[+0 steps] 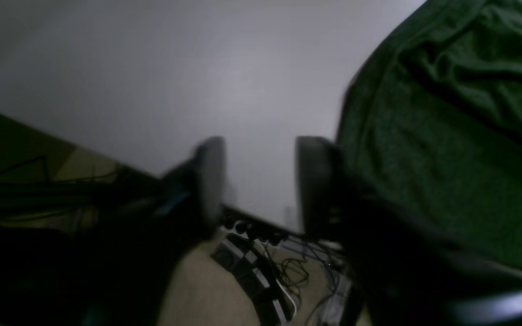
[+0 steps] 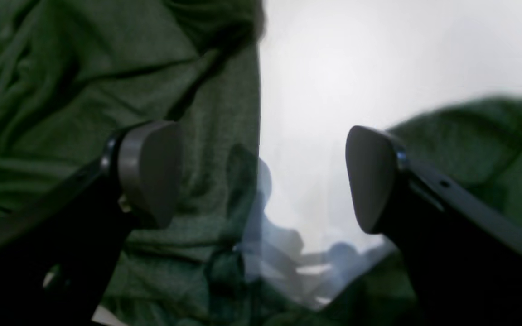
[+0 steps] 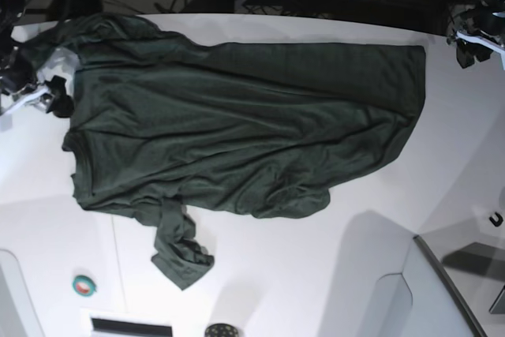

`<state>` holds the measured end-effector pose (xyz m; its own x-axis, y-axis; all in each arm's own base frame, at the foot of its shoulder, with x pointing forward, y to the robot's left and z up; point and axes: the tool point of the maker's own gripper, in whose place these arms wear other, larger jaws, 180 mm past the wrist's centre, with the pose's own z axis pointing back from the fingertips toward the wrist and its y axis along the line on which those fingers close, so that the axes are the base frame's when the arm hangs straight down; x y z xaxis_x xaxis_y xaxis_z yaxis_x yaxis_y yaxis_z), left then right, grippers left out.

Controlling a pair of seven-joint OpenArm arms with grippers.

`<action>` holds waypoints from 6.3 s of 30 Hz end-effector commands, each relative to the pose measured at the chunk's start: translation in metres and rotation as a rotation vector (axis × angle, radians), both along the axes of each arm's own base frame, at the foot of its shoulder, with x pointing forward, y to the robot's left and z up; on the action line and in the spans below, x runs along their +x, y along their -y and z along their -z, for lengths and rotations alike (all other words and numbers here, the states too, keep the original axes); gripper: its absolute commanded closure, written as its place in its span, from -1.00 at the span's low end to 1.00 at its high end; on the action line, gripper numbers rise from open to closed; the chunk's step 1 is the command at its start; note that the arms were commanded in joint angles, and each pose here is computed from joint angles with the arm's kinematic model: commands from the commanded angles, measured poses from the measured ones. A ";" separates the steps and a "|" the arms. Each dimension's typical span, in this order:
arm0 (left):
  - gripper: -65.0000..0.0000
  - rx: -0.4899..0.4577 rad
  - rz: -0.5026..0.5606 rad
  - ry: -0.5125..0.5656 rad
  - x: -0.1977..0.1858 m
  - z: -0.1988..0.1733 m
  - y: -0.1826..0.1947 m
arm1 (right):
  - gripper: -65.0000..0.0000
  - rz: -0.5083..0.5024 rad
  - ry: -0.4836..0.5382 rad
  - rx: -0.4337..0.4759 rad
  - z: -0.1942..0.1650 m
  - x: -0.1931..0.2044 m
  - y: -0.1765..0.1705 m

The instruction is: Layout the t-shirt on the table in an organized manner, then fold the t-shirt properly

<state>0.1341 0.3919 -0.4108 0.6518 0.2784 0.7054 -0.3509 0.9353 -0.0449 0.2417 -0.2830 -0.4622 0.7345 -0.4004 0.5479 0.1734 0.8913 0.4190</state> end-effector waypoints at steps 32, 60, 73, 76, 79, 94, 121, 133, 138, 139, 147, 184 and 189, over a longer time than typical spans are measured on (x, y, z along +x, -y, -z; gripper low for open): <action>-0.05 -0.024 0.002 0.003 -0.008 0.005 0.007 | 0.96 -0.203 -0.080 0.119 0.043 -0.007 -0.084; -0.62 -0.170 0.016 0.038 0.008 0.038 0.035 | 1.00 -0.210 -0.087 0.115 0.044 -0.009 -0.084; -0.61 -0.221 0.136 -0.030 0.031 0.069 0.082 | 1.00 -0.204 -0.085 0.113 0.043 -0.009 -0.081; -0.35 -0.232 0.151 -0.043 0.029 0.073 0.088 | 1.00 -0.203 -0.087 0.111 0.044 -0.009 -0.080; 0.33 -0.281 0.156 -0.097 0.016 0.093 0.102 | 1.00 -0.203 -0.087 0.111 0.044 -0.009 -0.080; 1.00 -0.106 0.271 -0.067 0.038 0.018 0.084 | 0.99 -0.218 -0.003 -0.067 -0.023 -0.016 -0.064; 1.00 -0.062 0.422 0.041 0.228 -0.018 0.135 | 0.99 -0.189 0.013 -0.290 -0.081 0.153 0.006; 1.00 0.112 0.493 0.465 0.382 -0.317 0.156 | 1.00 -0.071 0.378 -0.632 -0.378 0.260 0.076; 1.00 0.075 0.417 0.403 0.357 -0.281 0.128 | 1.00 -0.118 0.320 -0.702 -0.342 0.234 0.058; 1.00 0.075 0.409 0.387 0.347 -0.268 0.124 | 1.00 -0.137 0.294 -0.699 -0.324 0.229 0.052; 1.00 0.057 0.365 0.180 0.243 -0.135 0.111 | 1.00 -0.280 0.122 -0.570 -0.164 0.172 -0.003; 1.00 0.035 0.292 -0.106 0.096 0.015 0.066 | 1.00 -0.358 -0.142 -0.423 -0.017 0.043 -0.031; 1.00 0.022 0.302 -0.144 0.082 0.026 0.071 | 1.00 -0.372 -0.162 -0.415 -0.009 0.029 -0.037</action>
<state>0.2080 0.3111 -0.4475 0.8169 0.0590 0.5738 -0.0599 0.9981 -0.0173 0.2585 -0.2405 -0.4652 0.8938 0.1166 0.4330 -0.1471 0.9884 0.0373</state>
